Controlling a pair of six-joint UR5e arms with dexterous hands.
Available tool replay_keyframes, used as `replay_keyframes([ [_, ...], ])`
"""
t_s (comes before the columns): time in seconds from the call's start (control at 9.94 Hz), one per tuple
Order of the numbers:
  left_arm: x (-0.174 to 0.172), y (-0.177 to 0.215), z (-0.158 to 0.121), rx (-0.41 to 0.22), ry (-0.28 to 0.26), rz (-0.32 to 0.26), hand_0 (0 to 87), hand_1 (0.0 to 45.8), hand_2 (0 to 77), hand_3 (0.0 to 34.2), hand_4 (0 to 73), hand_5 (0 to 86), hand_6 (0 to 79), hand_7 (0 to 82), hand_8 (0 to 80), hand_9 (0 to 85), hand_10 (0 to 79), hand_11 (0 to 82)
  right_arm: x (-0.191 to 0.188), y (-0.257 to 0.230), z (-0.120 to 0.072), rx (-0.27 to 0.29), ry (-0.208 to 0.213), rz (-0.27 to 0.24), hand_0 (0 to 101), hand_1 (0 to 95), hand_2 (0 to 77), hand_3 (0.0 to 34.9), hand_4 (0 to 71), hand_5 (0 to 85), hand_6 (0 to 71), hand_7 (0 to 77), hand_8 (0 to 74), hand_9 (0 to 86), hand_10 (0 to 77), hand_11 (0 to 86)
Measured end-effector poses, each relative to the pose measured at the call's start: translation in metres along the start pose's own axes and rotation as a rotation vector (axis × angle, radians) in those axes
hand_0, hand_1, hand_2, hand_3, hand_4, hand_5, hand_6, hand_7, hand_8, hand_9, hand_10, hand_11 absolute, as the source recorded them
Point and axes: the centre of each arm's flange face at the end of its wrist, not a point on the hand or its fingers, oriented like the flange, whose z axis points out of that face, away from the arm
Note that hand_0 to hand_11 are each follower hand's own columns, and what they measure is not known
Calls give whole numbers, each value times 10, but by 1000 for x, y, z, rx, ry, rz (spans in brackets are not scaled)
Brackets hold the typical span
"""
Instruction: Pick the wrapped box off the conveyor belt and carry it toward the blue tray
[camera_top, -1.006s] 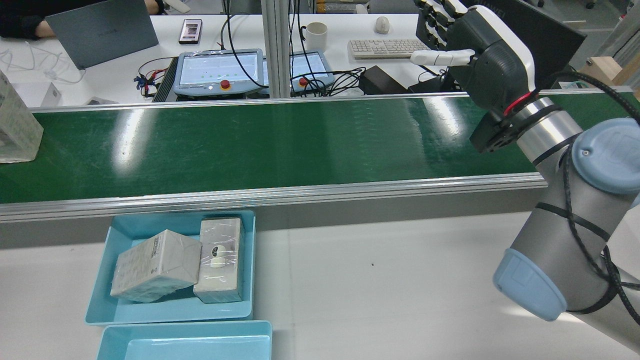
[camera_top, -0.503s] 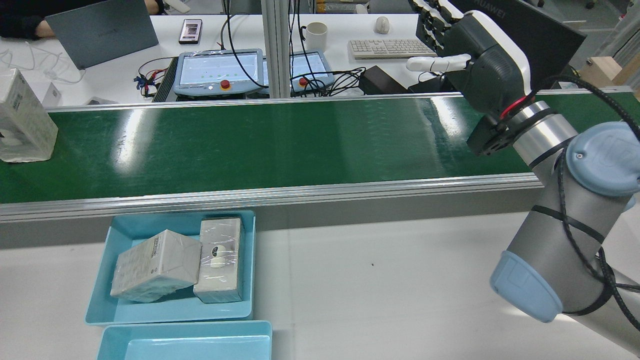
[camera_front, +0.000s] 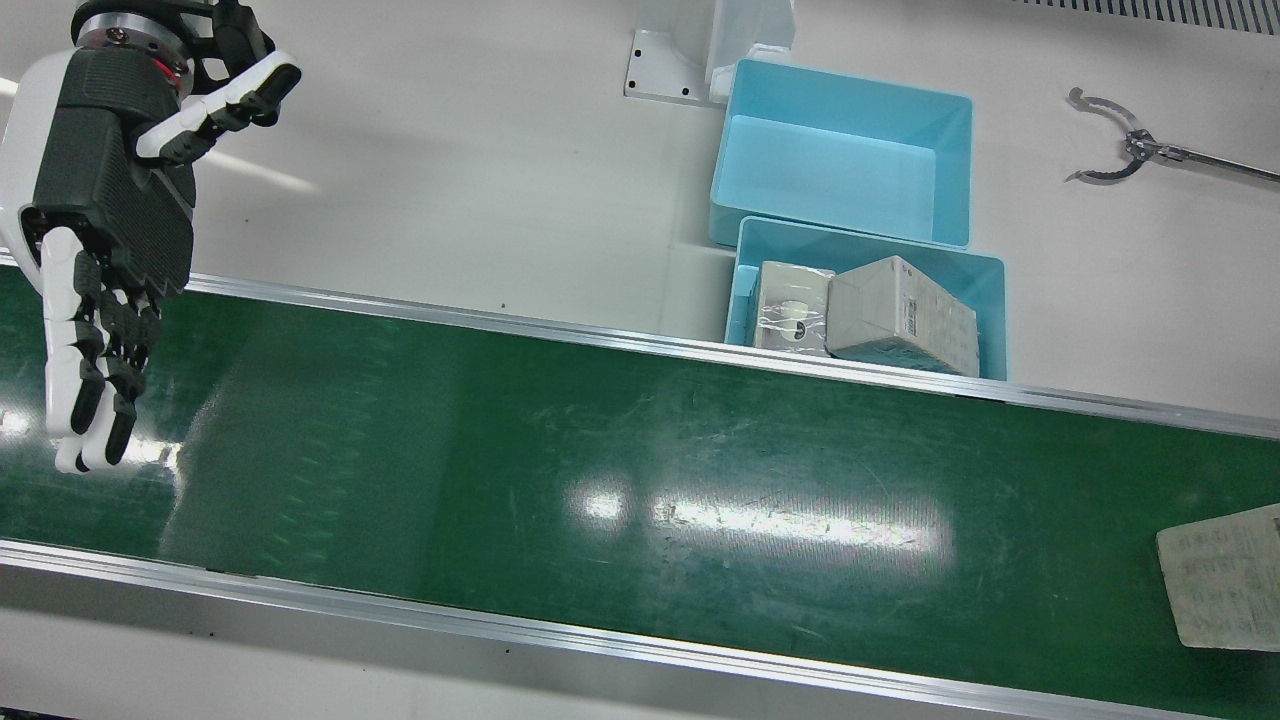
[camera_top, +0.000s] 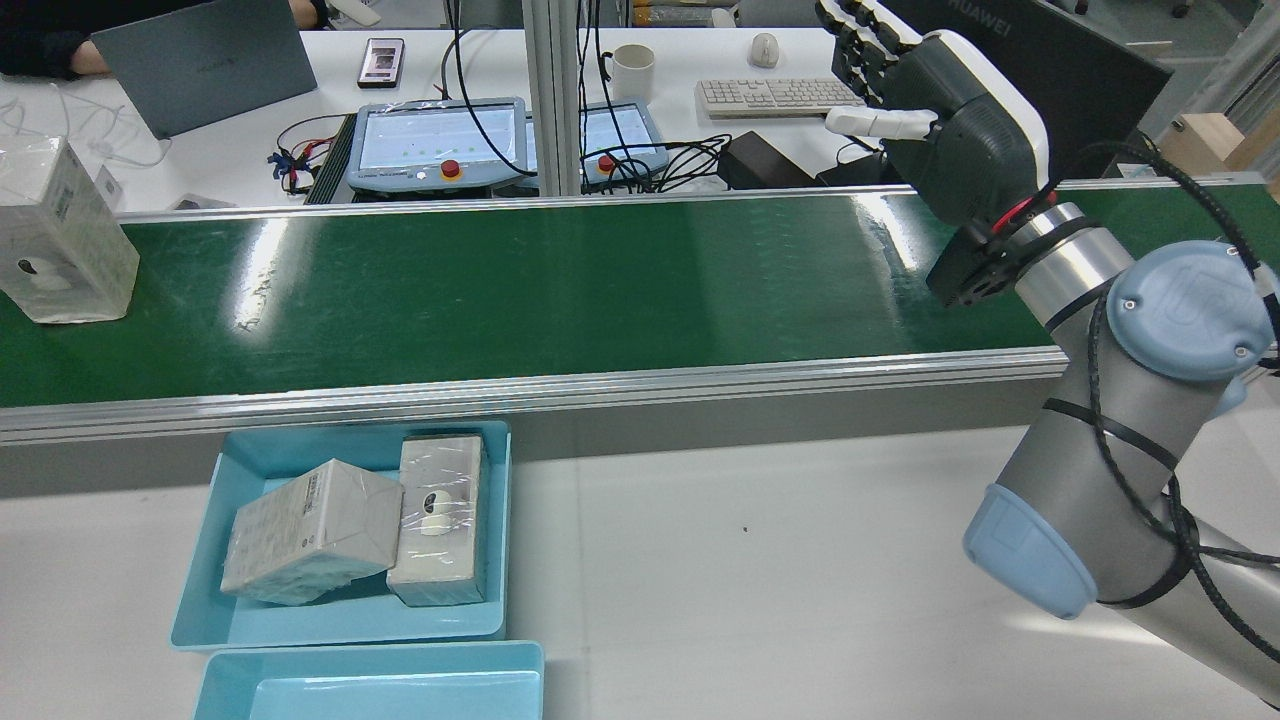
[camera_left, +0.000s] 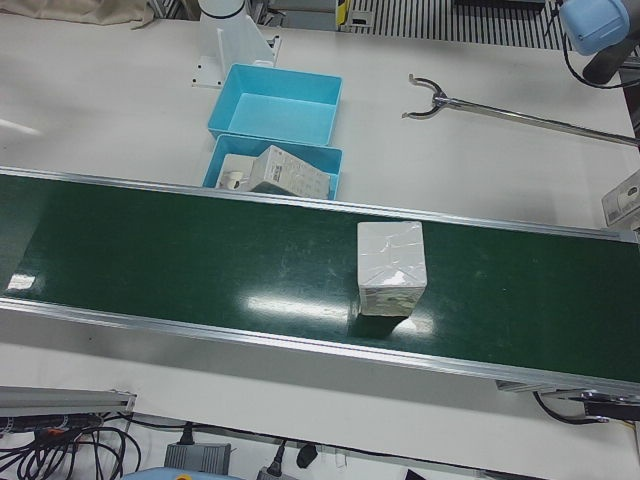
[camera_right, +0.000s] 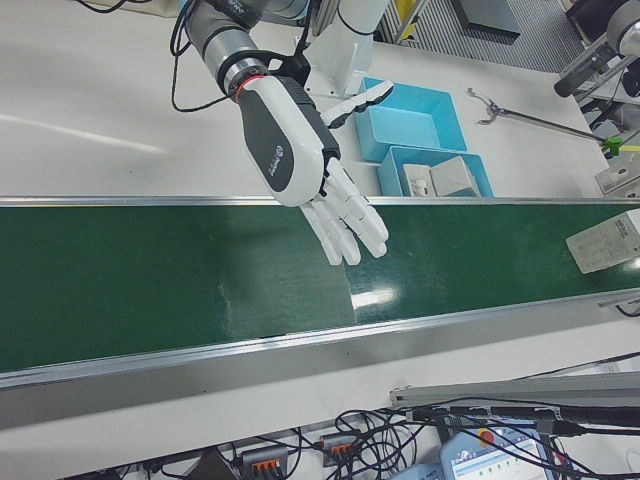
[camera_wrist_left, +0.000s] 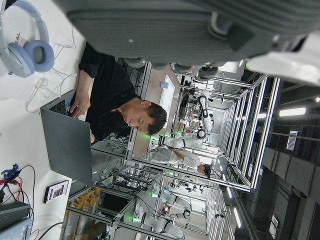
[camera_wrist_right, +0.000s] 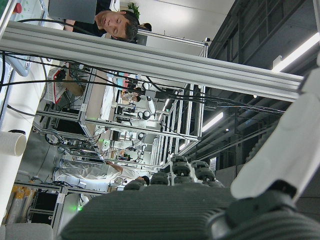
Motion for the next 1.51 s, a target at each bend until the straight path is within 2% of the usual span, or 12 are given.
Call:
replay_keyframes([
  [0.1,0,0,0,0,0,0,0,0,5,0,0,11,0,5,0,0,5,0,1,-1,0,1,2,0,356,60,49,0,38,65,0,0,5,16,0,16],
  [0.3,0,0,0,0,0,0,0,0,5,0,0,11,0,5,0,0,0,0,2,-2,0,7,5,-3,356,60,49,0,38,65,0,0,5,16,0,16],
  [0.4,0,0,0,0,0,0,0,0,5,0,0,11,0,5,0,0,0,0,3,-3,-1,12,8,-6,385,82,104,0,44,87,0,16,5,16,0,16],
  [0.5,0,0,0,0,0,0,0,0,11,0,0,11,0,0,0,0,0,0,4,-4,-1,18,12,-9,385,54,98,0,44,87,0,16,5,16,0,16],
  [0.81,0,0,0,0,0,0,0,0,5,0,0,11,0,0,0,0,5,0,2,-6,-2,31,12,-18,385,82,76,0,44,87,0,16,5,16,0,16],
  [0.91,0,0,0,0,0,0,0,0,5,0,0,11,0,0,0,0,5,0,2,-6,-1,34,12,-20,479,202,169,0,71,87,0,33,5,16,0,16],
  [1.01,0,0,0,0,0,0,0,0,5,0,0,11,0,0,0,0,0,0,2,-7,-1,36,12,-22,479,202,169,0,71,87,0,33,5,16,0,16],
  [1.11,0,0,0,0,0,0,0,0,5,0,0,11,0,0,0,0,0,0,3,-8,0,37,12,-23,481,164,158,0,71,60,0,11,5,16,0,16],
  [1.51,0,0,0,0,0,0,0,0,11,0,0,11,0,0,0,0,0,0,2,-2,5,29,8,-22,489,175,153,0,82,38,0,5,5,16,0,16],
])
